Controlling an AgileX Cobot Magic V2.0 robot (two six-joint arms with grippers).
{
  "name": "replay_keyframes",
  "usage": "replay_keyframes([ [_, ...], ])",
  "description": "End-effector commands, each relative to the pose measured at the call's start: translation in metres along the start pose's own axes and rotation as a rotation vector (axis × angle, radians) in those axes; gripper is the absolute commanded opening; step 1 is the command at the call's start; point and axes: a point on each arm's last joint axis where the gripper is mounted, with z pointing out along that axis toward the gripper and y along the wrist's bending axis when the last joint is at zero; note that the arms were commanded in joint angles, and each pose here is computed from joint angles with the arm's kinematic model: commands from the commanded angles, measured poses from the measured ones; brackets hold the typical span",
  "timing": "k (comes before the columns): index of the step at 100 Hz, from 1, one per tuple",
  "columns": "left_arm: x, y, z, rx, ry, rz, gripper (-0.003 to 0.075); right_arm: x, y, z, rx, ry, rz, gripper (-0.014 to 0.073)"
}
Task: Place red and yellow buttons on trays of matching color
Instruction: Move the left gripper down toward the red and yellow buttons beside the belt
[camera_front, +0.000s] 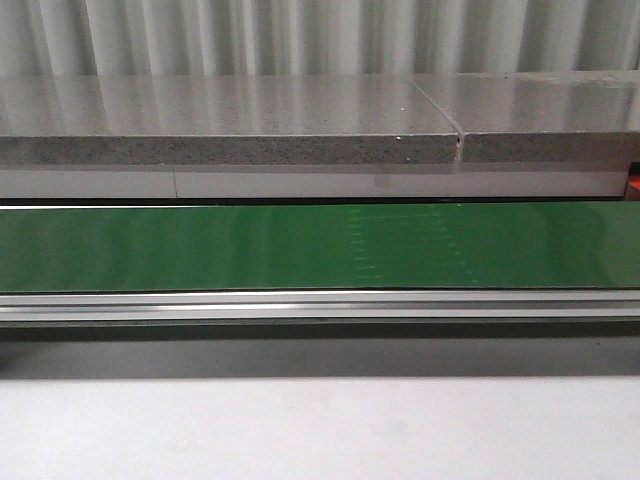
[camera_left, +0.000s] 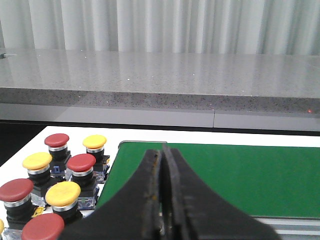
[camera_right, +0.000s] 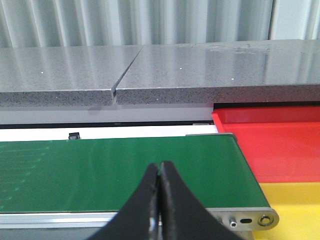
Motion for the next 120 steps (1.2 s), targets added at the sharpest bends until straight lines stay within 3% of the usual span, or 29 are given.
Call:
replay_keyframes([
  [1,0.01,0.0,0.0,0.007,-0.063,-0.012,-0.002,-0.015,0.001,-0.003,-0.002,-0.117,-0.018,-0.0066],
  [88,0.009,0.0,0.0,0.007,-0.072,-0.009,-0.002,-0.015,0.001,-0.003,-0.002,-0.117,-0.018,-0.0066],
  [102,0.0,0.0,-0.002,0.007,-0.085,-0.009,-0.002,-0.015,0.001,-0.003,-0.002,-0.117,-0.018,-0.0066],
  [120,-0.025,0.0,-0.009,-0.007,-0.004,-0.01,-0.002,-0.015,0.001,-0.003,-0.002,-0.117,-0.018,-0.0066],
])
